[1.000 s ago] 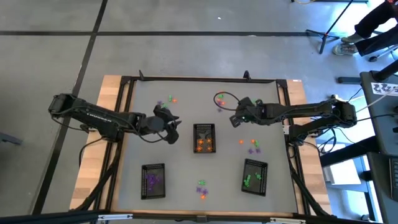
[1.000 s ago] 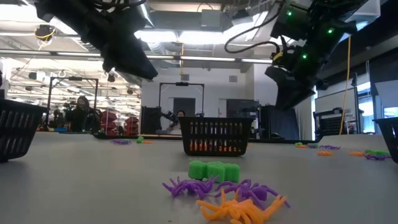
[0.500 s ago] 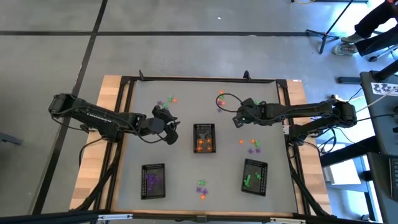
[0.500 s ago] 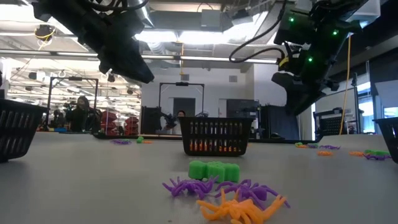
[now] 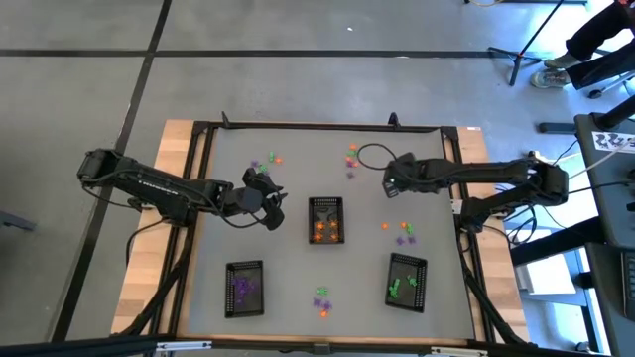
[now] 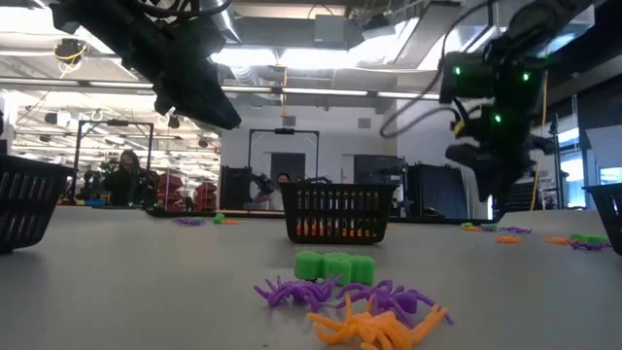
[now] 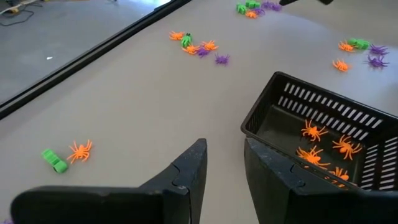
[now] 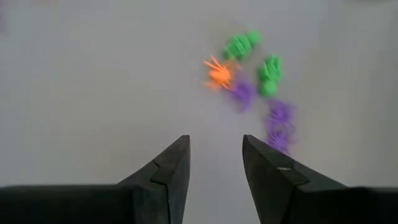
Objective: Sort Halloween decoration
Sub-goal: Put the violet spider toy into the bottom left black bin
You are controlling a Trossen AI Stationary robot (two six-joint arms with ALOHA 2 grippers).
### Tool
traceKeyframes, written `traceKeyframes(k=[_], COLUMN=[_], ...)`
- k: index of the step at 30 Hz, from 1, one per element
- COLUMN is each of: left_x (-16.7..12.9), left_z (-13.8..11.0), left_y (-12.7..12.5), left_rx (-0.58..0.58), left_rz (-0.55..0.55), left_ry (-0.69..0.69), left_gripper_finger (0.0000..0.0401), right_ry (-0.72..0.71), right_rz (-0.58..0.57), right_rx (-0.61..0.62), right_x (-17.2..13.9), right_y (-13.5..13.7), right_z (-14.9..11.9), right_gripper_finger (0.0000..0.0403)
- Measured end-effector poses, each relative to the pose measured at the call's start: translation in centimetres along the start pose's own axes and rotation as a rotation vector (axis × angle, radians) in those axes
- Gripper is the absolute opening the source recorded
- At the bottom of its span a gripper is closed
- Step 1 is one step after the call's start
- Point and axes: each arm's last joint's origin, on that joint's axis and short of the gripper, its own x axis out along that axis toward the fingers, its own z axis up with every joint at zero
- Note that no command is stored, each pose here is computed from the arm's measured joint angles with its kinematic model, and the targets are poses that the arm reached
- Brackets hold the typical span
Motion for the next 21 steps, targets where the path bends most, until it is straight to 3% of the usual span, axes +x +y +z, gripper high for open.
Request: traceKeyframes(k=[7,21], left_x=[0.0,0.0], left_z=[0.0,0.0], left_y=[0.0,0.1], left_rx=[0.0,-0.001], left_rz=[0.001,0.02], left_ry=[-0.001,-0.011], left_gripper_finger=[0.0098,0.0098], right_ry=[0.069,0.132], right_rz=[-0.037,-0.125], right_rx=[0.062,0.14], right_x=[2.8,5.1], right_y=[-2.3,-5.3], right_z=[-0.5,-0.9], right_gripper_finger=[0.0145,0.0145])
